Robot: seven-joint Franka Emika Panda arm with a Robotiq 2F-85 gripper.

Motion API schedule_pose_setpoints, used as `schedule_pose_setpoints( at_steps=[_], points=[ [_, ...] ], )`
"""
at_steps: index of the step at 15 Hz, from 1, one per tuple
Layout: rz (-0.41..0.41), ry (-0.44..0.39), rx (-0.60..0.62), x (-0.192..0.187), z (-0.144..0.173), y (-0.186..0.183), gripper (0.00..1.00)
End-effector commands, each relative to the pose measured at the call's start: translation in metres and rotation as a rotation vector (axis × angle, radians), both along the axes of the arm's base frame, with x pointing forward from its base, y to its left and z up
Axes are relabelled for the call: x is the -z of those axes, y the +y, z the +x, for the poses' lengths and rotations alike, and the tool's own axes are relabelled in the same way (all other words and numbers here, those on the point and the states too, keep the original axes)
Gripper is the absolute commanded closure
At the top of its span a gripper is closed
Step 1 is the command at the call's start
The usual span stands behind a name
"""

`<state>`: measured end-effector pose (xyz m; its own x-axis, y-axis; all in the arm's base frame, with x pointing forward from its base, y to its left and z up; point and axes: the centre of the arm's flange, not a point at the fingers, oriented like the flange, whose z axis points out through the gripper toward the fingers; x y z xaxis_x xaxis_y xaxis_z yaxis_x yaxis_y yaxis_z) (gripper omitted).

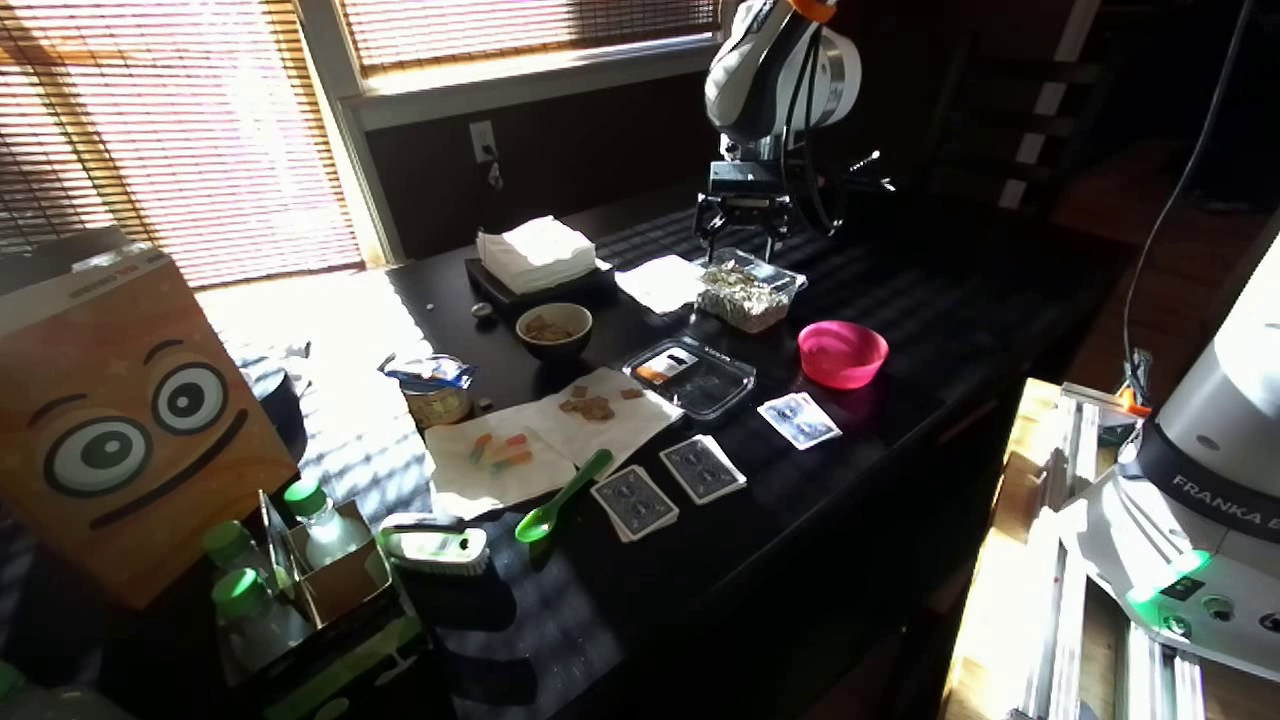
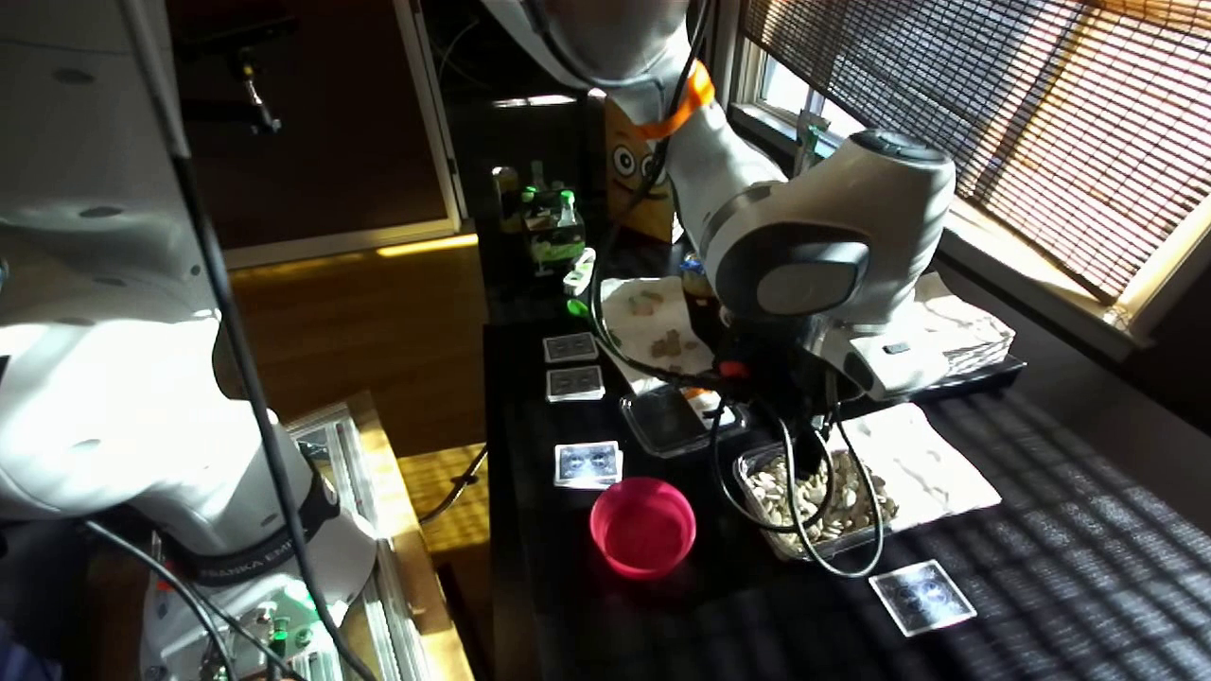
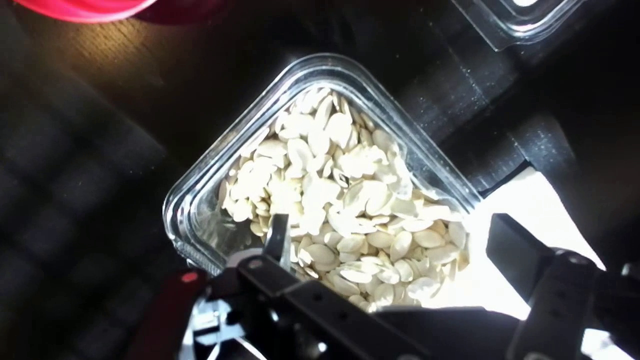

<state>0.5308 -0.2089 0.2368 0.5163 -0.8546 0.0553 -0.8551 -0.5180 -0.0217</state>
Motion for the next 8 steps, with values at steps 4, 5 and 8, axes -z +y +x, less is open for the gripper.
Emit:
schedule_pose_setpoints(
  at_steps=[4,5,8],
  points=[
    [0.037,-0.029,0.131,0.033,-0.003,-0.006,0.00],
    [0.041,-0.034,0.145,0.035,-0.004,-0.008,0.00],
    [0.041,-0.035,0.178,0.042,-0.004,-0.011,0.00]
  ],
)
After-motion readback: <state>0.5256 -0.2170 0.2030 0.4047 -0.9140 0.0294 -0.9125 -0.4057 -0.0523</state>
